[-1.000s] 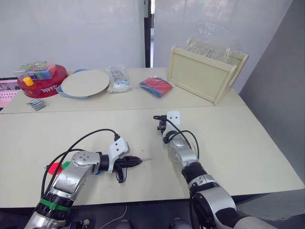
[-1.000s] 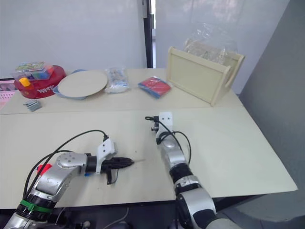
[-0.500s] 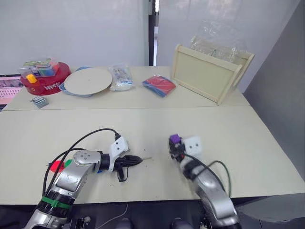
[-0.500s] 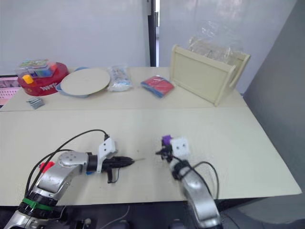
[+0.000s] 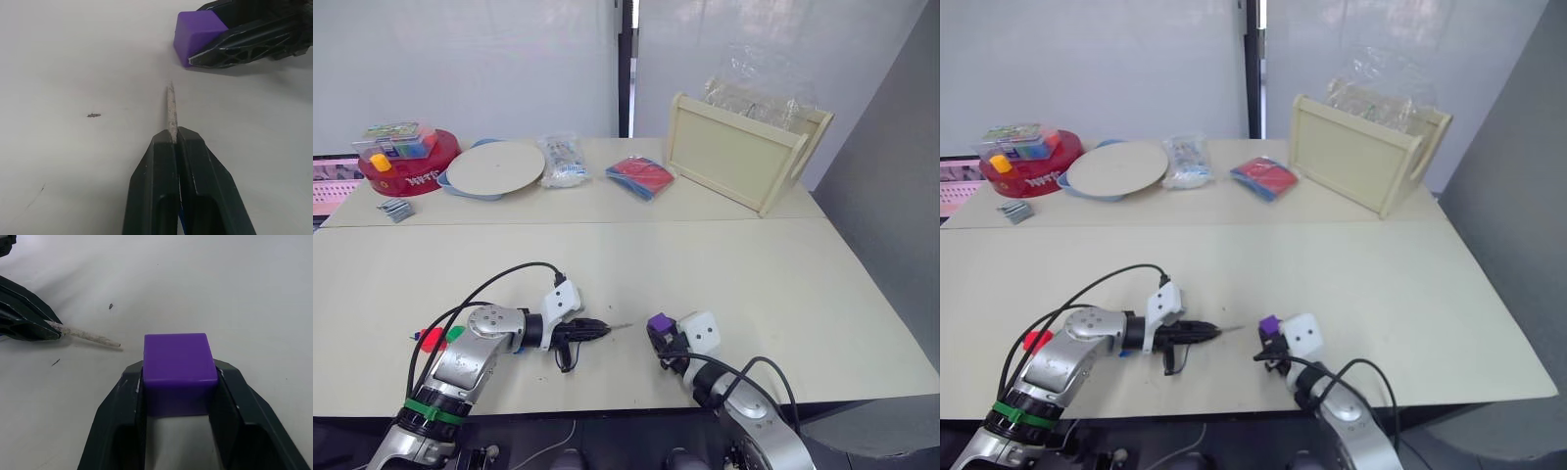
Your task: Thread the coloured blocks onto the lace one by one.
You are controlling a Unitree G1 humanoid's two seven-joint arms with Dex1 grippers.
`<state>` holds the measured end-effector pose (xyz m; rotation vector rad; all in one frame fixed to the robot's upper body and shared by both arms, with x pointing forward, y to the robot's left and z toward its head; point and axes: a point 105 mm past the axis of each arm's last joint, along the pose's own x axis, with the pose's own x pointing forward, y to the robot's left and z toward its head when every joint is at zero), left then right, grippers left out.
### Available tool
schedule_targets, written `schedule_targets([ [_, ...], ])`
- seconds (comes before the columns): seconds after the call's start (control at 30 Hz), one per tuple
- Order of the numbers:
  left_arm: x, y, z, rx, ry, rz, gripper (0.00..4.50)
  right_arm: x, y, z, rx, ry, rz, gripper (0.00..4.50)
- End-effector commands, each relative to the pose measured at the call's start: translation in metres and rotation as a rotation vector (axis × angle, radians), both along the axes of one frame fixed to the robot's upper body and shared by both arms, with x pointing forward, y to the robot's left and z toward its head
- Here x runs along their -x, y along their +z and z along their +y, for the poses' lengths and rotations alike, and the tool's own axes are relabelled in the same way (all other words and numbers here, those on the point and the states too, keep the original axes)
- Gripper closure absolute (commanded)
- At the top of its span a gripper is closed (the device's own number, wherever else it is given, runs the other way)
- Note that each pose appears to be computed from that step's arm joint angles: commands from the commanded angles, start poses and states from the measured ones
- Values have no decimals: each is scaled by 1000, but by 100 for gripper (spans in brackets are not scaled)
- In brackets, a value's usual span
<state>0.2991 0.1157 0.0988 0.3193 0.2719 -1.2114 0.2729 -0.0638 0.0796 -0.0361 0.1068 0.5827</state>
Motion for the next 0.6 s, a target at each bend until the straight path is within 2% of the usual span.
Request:
schedule_targets([
  [0.03, 1, 9, 0, 1, -6, -39, 450, -1, 8, -3, -45, 28, 5, 134],
  [0.1, 1, 9, 1, 1, -2, -39, 450, 0, 16, -5, -27, 76, -13, 60],
  [0.17, 1, 9, 2, 0, 3, -38, 450, 2, 21, -7, 42, 200, -8, 4],
  [0.4, -3, 10, 1, 2, 7, -39, 450, -9, 32, -28, 295, 654, 95, 4],
  [0.6, 3, 12, -4, 10, -16, -33, 450, -24, 33, -21, 434, 918, 69, 4],
])
